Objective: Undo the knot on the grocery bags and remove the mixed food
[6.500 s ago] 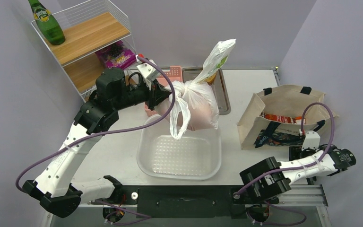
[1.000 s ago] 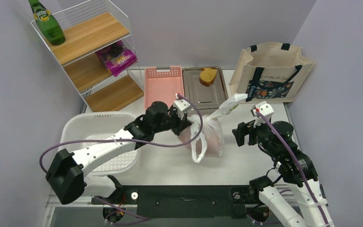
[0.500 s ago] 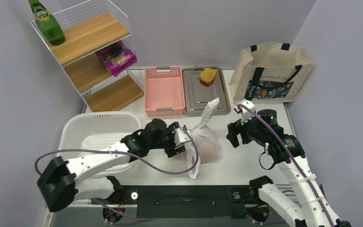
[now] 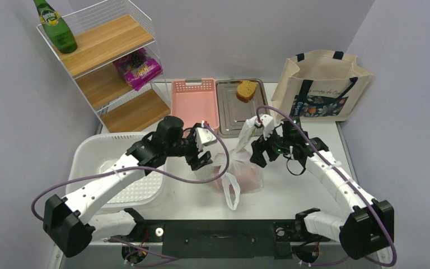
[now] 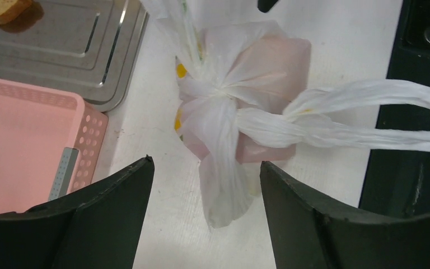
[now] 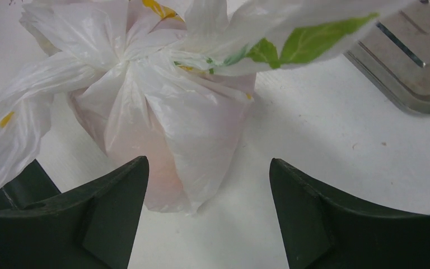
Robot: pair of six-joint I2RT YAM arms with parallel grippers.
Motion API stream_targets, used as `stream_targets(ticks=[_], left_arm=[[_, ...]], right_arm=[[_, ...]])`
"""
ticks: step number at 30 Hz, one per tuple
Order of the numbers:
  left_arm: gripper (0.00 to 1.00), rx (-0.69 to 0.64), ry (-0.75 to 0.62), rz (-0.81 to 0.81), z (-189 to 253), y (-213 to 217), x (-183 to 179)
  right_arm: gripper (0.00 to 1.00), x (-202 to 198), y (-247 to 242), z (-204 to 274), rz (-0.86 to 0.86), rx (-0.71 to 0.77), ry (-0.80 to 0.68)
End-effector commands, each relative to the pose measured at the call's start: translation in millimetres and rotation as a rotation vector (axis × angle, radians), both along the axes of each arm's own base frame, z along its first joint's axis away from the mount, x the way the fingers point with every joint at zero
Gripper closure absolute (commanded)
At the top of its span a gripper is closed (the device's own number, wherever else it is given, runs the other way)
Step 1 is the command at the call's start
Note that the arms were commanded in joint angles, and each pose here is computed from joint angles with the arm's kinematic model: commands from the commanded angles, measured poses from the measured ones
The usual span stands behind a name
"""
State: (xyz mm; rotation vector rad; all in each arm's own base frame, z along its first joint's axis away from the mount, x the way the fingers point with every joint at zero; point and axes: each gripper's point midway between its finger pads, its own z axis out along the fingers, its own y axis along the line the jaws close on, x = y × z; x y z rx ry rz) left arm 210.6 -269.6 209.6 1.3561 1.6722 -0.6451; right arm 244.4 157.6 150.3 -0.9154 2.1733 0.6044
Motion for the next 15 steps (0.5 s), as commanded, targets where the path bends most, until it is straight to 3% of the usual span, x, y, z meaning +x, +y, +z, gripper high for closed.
stream_targets(ticks=[1,6,10,15], left_arm=[[0.33,-0.093,0.078,-0.002,11,-13,21],[0.35,-0.053,0.221,-0.038,-19,-27,26],[0.35,-0.098,0.306,0.028,-39,-31,41],[0.43,-0.122,0.386,0.058,-70,-33,50]], right_arm=[[0.25,22,30,11,0.168,0.042,-0.161],[0.19,24,50,-4,0.230,0.039,-0.184],[0.16,25,51,-26,0.226,0.018,-0.144],[0.20,25,44,-53,0.177,-0.014,-0.095]])
